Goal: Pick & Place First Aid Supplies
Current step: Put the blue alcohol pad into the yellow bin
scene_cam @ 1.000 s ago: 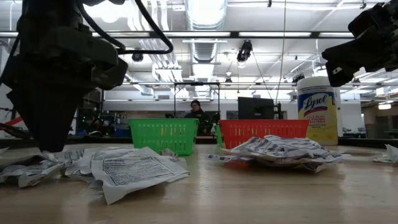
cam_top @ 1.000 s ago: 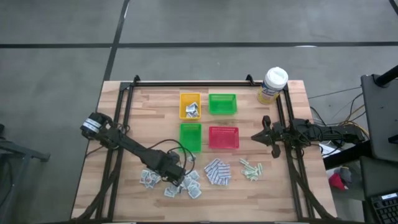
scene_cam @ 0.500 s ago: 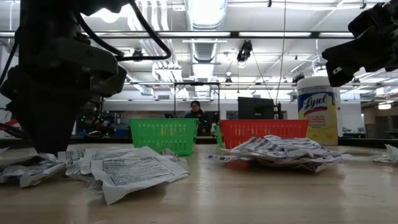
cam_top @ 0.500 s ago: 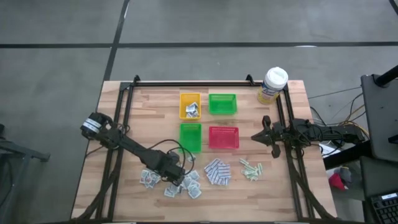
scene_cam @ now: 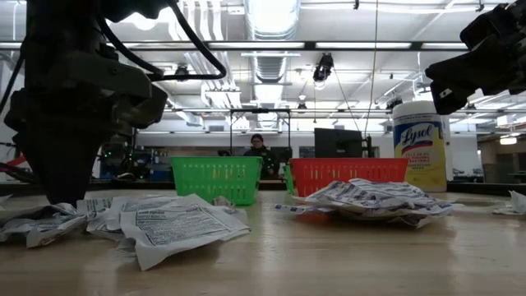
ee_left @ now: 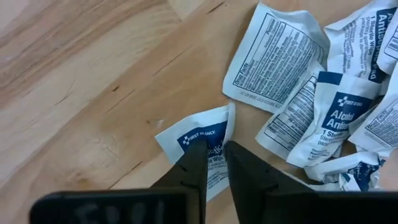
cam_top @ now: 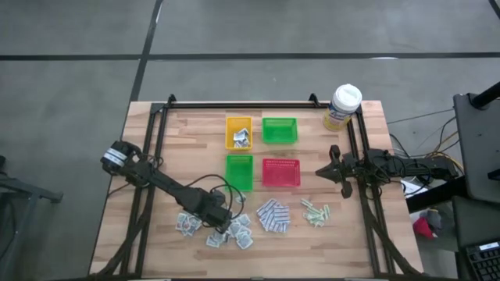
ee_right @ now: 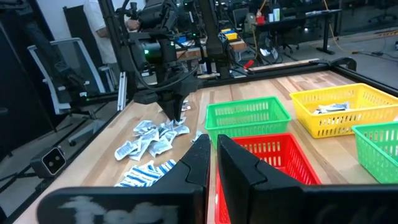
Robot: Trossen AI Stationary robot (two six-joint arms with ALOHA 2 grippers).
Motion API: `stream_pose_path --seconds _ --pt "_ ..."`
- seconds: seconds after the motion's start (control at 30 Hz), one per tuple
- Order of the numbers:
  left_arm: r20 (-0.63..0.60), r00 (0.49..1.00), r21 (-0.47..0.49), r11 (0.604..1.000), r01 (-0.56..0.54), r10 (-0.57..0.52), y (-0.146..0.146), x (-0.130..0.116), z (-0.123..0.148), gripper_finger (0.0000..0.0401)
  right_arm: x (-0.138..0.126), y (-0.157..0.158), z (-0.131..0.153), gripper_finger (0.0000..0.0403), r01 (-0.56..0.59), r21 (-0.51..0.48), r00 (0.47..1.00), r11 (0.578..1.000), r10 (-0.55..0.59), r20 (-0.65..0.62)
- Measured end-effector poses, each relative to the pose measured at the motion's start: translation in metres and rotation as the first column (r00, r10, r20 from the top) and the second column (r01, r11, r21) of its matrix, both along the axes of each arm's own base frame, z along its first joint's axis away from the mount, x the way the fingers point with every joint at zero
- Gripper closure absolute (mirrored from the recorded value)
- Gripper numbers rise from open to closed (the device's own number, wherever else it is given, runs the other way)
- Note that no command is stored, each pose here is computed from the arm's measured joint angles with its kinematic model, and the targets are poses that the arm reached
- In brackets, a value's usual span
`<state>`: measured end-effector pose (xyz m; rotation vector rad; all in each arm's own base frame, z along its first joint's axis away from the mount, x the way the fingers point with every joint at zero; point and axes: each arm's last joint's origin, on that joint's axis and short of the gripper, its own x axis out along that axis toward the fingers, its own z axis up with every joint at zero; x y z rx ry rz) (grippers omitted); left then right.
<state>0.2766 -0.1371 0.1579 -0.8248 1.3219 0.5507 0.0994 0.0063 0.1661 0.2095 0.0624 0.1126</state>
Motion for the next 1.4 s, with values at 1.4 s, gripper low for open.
stream_pose_path --seconds 1.4 --pt "0.062 0.972 0.462 0.870 0.172 -0.225 0.055 -0.026 0.105 0.0401 0.000 0.000 0.000 0.0374 0.000 0.000 1.000 1.000 0.000 0.000"
